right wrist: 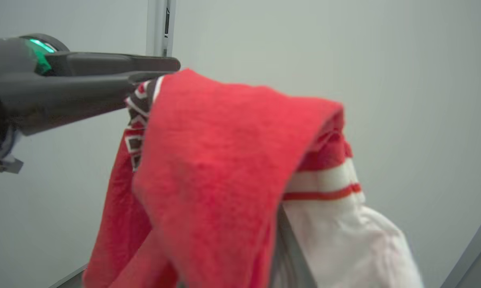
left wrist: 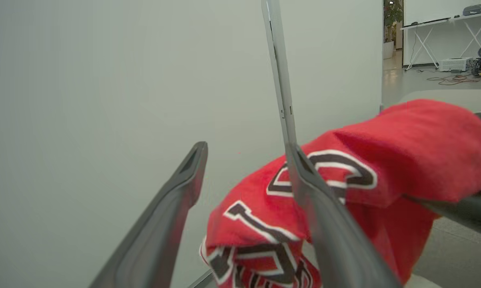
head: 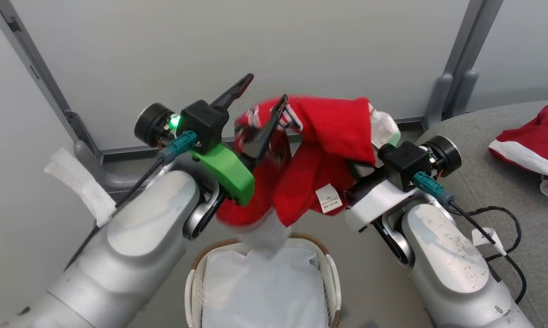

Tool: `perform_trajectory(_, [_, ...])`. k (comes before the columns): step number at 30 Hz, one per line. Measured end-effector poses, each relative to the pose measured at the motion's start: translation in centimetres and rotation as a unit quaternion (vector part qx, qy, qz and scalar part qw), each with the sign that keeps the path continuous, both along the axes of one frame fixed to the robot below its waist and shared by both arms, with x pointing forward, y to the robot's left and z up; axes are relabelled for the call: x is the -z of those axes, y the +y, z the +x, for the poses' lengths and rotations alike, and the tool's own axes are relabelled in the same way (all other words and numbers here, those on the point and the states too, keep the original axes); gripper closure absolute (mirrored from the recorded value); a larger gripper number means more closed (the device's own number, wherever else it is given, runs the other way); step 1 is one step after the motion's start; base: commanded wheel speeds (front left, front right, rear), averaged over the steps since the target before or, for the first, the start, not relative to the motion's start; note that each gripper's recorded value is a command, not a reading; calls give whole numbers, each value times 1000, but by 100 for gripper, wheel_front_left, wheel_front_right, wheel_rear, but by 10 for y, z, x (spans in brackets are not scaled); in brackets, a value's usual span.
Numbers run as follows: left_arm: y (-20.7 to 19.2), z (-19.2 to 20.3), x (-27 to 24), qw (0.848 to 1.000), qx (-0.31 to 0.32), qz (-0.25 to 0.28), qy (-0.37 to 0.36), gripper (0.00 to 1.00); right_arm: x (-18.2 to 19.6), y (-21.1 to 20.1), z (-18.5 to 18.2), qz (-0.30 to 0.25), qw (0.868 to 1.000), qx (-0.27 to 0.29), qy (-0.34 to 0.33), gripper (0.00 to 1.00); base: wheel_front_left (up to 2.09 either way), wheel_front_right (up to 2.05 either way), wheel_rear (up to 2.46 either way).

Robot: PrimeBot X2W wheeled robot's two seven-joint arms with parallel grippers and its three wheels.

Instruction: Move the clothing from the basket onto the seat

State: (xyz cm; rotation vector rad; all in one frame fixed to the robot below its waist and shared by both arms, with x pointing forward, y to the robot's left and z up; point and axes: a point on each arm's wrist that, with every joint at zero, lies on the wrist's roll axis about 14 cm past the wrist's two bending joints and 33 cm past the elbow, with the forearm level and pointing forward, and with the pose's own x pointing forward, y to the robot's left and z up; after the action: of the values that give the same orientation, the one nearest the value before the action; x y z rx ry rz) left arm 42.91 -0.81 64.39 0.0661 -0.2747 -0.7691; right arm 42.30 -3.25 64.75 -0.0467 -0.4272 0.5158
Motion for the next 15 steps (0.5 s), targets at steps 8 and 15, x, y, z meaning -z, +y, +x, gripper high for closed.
perform_trajectory(8, [15, -13, 57, 993, -32, -62, 92, 0, -7, -7, 4, 5, 1000, 10, -10, 100, 0, 0, 0])
perform_trajectory(15, [23, -31, 99, 987, -58, -69, 136, 0, -3, -13, 6, 5, 1000, 22, -8, 100, 0, 0, 0])
